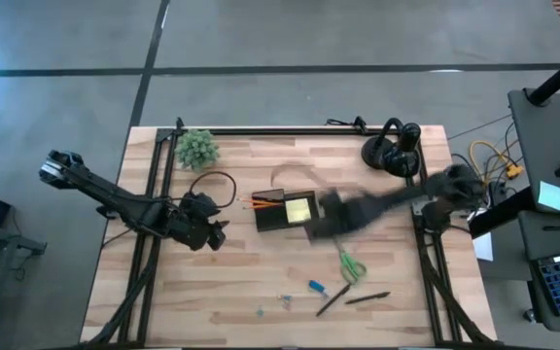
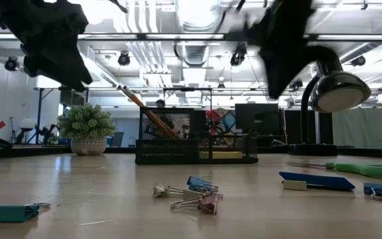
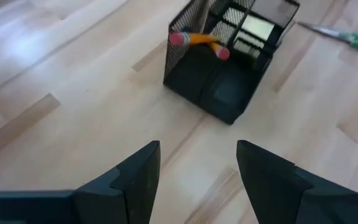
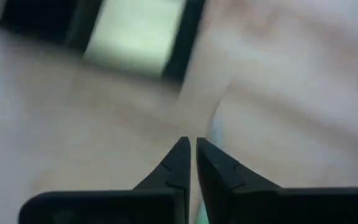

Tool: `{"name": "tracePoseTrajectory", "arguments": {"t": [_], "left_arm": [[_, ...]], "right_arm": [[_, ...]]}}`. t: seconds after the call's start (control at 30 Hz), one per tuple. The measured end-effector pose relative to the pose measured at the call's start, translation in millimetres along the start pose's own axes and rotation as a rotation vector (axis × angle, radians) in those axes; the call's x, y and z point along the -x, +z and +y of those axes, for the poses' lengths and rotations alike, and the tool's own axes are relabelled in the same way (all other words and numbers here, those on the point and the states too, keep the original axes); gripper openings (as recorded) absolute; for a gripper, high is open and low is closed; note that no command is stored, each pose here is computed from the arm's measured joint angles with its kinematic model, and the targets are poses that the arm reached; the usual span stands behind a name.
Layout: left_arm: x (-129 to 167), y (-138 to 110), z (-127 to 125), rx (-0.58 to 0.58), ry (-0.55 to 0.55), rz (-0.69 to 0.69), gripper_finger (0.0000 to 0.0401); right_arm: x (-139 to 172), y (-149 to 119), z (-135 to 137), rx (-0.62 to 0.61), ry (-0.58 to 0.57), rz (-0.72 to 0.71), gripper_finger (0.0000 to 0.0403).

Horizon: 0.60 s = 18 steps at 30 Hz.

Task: Pick and place office supplies into organizer
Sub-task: Adjust the black desk organizer

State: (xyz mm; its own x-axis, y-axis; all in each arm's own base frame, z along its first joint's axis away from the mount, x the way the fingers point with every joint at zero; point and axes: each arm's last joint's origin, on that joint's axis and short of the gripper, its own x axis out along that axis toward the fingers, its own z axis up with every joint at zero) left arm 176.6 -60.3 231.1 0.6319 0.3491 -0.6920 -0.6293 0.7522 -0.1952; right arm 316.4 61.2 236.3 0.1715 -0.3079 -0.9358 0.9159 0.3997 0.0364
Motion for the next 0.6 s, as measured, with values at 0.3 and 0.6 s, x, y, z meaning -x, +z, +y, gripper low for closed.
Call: {"name": "tracePoseTrajectory", "arguments": {"t": [0.3,0.6], "left_arm": [[2.2,0.9,2.2,0.003,0.004,-0.010,0.0199],[-5.7,-3.9,-0.1,-0.001,0.043,0.006,0.0199]], "right_arm": [[-70.7,135.9,-47.6,-0.160,0.214,0.008,0.0009],[-118.6,154.9,-32.0,-0.068,0.234,0.120,0.0009]]}}
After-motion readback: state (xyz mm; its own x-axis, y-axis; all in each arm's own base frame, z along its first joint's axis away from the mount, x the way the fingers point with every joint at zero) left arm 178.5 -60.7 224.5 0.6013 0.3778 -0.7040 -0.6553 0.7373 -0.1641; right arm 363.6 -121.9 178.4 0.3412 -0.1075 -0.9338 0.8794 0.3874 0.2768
